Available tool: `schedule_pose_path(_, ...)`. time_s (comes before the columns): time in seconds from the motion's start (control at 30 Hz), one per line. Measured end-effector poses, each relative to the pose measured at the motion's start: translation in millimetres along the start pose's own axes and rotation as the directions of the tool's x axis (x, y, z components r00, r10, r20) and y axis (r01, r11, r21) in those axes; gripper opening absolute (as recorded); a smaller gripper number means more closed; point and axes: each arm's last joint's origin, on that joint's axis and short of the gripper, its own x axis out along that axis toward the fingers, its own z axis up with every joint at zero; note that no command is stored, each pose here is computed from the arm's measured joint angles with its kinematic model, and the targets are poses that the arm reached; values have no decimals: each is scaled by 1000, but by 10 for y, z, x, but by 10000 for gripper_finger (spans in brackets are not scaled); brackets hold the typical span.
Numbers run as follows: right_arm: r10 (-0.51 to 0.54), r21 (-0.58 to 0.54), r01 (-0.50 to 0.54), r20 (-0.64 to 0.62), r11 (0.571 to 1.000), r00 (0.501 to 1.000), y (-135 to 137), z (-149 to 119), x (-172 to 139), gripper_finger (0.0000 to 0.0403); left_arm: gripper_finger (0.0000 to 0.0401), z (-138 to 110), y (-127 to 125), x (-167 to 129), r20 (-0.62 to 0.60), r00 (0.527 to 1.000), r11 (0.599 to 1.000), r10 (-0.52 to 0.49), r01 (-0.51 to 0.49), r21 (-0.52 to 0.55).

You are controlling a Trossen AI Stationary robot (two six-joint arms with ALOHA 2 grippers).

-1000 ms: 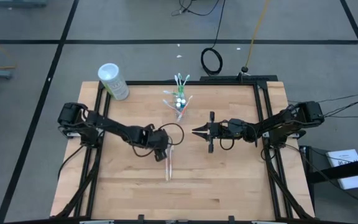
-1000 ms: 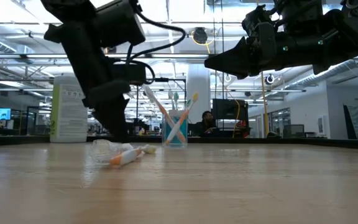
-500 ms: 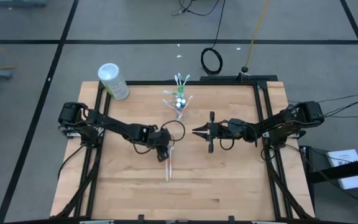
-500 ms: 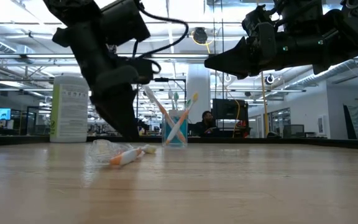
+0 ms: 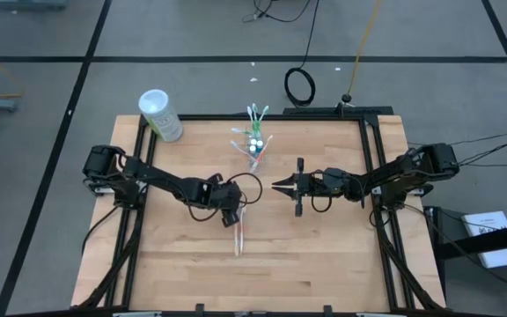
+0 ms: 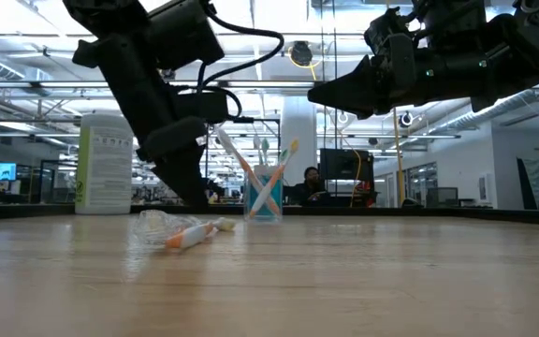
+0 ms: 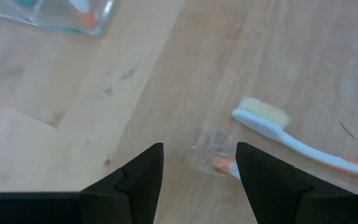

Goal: Pick & Place toothbrushing station
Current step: Put the orange toothbrush into the transparent organizer

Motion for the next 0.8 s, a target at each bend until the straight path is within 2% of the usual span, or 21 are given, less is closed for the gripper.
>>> schedule_pose_path(0.23,0,0,0,0,1000,1000,0,0,0,41,209,-3,-7,2,-12,1000,1000,-27,27,-11)
schedule_pose_path(0.47,0,1,0,4,1000,1000,0,4,0,41,209,-53,-44,184,-47,998,999,-36,35,-15)
schedule_pose_path(0.67,0,1,0,4,1000,1000,0,4,0,41,209,-67,79,224,-97,995,989,20,-34,-143)
schedule_pose_path(0.8,0,1,0,4,1000,1000,0,4,0,41,209,-118,259,144,-191,974,941,121,-174,-291)
